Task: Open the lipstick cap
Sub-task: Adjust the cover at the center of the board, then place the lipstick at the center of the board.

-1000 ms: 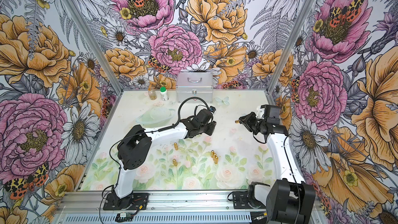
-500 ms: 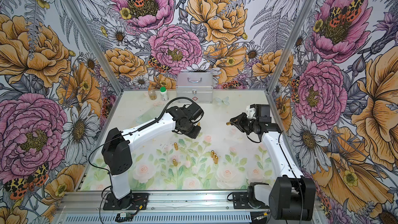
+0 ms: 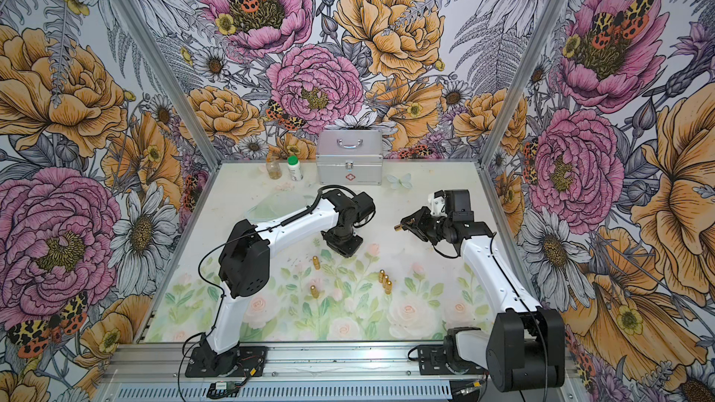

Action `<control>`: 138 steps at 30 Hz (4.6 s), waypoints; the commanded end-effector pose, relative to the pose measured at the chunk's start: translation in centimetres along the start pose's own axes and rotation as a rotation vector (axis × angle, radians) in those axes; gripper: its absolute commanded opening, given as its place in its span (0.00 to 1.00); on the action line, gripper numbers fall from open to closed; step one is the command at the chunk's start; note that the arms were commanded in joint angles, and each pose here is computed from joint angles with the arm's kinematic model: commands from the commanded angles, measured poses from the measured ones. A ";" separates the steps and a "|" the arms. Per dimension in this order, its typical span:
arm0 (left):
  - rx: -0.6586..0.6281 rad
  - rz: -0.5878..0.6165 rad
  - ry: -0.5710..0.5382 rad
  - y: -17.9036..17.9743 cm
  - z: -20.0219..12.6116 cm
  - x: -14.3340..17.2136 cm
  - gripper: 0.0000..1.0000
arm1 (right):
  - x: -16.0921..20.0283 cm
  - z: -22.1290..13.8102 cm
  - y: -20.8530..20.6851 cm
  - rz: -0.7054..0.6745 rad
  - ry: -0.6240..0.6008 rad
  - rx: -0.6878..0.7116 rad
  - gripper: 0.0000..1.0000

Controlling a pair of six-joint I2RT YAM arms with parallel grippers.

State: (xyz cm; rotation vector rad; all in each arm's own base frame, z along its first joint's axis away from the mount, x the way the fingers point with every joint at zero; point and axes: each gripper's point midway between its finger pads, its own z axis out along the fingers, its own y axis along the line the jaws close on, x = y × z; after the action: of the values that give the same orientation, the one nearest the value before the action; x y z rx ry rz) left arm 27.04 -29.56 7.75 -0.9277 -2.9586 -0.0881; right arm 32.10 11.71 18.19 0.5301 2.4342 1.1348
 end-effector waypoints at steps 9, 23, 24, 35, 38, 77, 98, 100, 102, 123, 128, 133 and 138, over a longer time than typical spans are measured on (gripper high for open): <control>-0.004 0.051 0.125 0.4 2.0 1.7 0.11 | -0.1 0.8 -0.4 -0.001 0.002 0.008 0.21; -0.010 0.063 0.166 0.3 3.4 1.1 0.34 | 0.0 1.1 -0.4 -0.002 0.006 0.015 0.21; -0.009 0.064 0.159 0.3 3.3 0.9 0.36 | 0.0 1.1 -0.4 -0.002 0.006 0.015 0.21; -0.016 0.033 -0.020 0.7 -1.9 -1.6 0.54 | 0.2 1.3 1.1 -0.013 0.018 -0.011 0.21; -0.036 0.020 -0.093 1.2 -4.2 -1.8 0.55 | 0.2 1.7 2.3 0.012 0.022 -0.062 0.21; 0.739 0.239 -1.247 -2.4 -19.5 -6.1 0.66 | 1.6 1.7 12.3 0.211 0.098 -0.453 0.23; 0.806 0.280 -1.261 -3.8 -20.1 -8.3 0.48 | 2.1 1.6 13.1 0.236 0.120 -0.498 0.22; 0.809 0.281 -1.265 -3.8 -20.2 -8.4 0.47 | 2.1 1.6 13.0 0.242 0.123 -0.500 0.23; 0.812 0.284 -1.264 -3.9 -20.2 -8.6 0.45 | 2.2 1.6 13.1 0.247 0.125 -0.507 0.22; 0.826 0.279 -1.255 -4.0 -20.0 -8.9 0.18 | 2.0 1.8 13.0 0.253 0.121 -0.510 0.22; 0.818 0.261 -1.263 -3.8 -20.3 -8.7 0.13 | 2.0 1.7 13.2 0.247 0.117 -0.513 0.23; 0.801 0.200 -1.279 -2.9 -21.0 -8.3 0.09 | 1.8 1.8 13.2 0.242 0.111 -0.511 0.27; 0.729 0.101 -1.259 -0.9 -20.6 -7.6 0.05 | 1.5 1.6 13.5 0.216 0.093 -0.500 0.36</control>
State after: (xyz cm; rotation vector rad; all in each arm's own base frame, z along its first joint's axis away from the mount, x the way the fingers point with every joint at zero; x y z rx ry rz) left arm 32.68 -37.80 25.73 -1.3665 -3.0811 2.1133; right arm 33.92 21.36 26.37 0.6677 2.0995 1.8485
